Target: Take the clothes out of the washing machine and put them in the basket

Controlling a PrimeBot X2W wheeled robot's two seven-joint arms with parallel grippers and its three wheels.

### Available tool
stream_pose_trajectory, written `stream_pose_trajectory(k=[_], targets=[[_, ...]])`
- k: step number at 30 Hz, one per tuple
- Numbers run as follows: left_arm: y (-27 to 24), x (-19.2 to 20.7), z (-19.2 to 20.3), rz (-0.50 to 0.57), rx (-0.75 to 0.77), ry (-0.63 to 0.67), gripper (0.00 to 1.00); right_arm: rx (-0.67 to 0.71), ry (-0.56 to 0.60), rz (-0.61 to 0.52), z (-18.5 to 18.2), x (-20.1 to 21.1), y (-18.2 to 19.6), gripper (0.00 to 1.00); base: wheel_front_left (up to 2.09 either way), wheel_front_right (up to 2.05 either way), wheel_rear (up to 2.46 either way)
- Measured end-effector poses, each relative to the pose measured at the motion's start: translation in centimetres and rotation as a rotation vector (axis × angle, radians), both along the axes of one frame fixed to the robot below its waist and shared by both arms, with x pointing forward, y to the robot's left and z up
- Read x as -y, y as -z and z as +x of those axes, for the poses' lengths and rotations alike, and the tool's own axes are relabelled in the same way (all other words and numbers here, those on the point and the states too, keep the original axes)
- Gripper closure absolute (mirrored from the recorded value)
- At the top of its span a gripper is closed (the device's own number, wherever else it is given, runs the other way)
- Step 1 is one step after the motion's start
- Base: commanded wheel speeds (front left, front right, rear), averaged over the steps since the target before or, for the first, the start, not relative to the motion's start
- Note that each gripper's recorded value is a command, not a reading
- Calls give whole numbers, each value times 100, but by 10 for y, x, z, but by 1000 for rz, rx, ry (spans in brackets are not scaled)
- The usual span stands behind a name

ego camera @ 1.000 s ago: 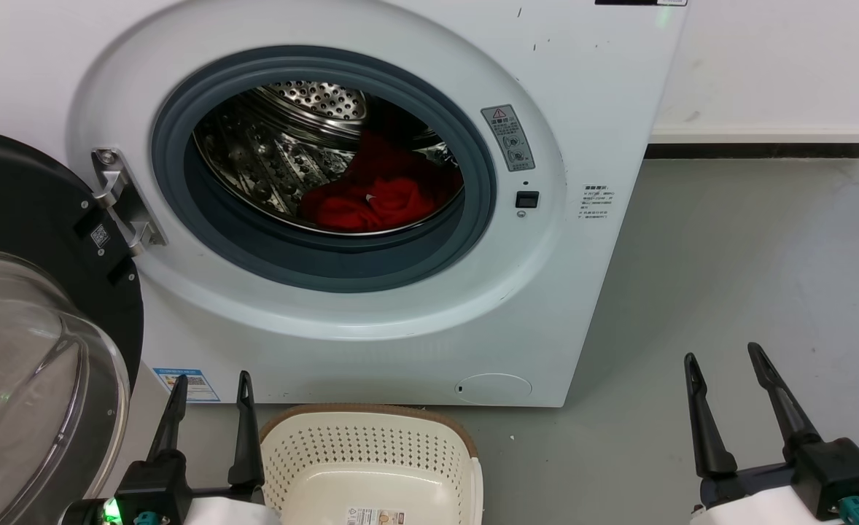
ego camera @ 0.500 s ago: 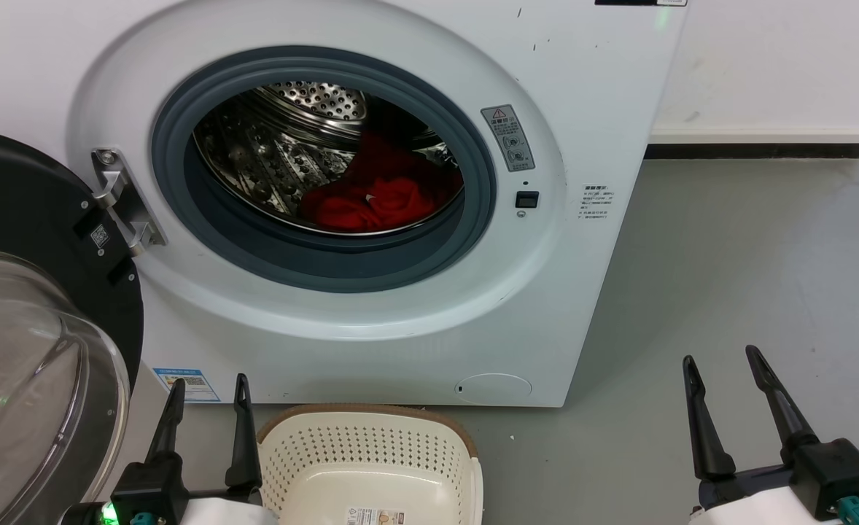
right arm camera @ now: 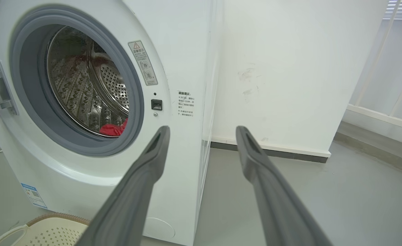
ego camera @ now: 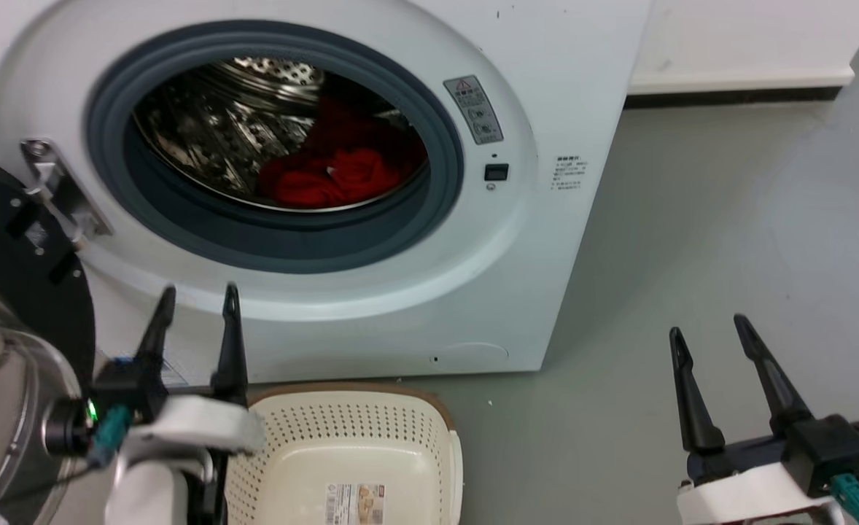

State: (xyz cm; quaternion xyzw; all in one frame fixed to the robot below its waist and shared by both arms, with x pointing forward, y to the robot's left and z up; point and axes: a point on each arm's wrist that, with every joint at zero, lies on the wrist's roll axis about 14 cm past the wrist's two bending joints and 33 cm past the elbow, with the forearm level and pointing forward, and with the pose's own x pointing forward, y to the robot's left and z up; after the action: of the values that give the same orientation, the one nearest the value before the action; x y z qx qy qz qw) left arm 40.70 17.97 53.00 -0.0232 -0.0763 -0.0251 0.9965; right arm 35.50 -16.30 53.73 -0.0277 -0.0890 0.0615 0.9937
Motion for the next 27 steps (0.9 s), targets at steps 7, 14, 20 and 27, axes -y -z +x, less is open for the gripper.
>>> stream_pose_trajectory(k=[7,14,20,27], targets=[[-8,7,89,58,12,65,0,-26,30,1,27,10,10,0,0,0,0],[4,25,165,104,-16,119,0,-67,72,7,48,26,26,0,0,0,0],[38,30,224,118,-112,135,0,-77,106,2,70,39,36,0,0,0,0],[81,33,281,141,-272,139,0,-99,124,-4,93,48,54,0,0,0,0]])
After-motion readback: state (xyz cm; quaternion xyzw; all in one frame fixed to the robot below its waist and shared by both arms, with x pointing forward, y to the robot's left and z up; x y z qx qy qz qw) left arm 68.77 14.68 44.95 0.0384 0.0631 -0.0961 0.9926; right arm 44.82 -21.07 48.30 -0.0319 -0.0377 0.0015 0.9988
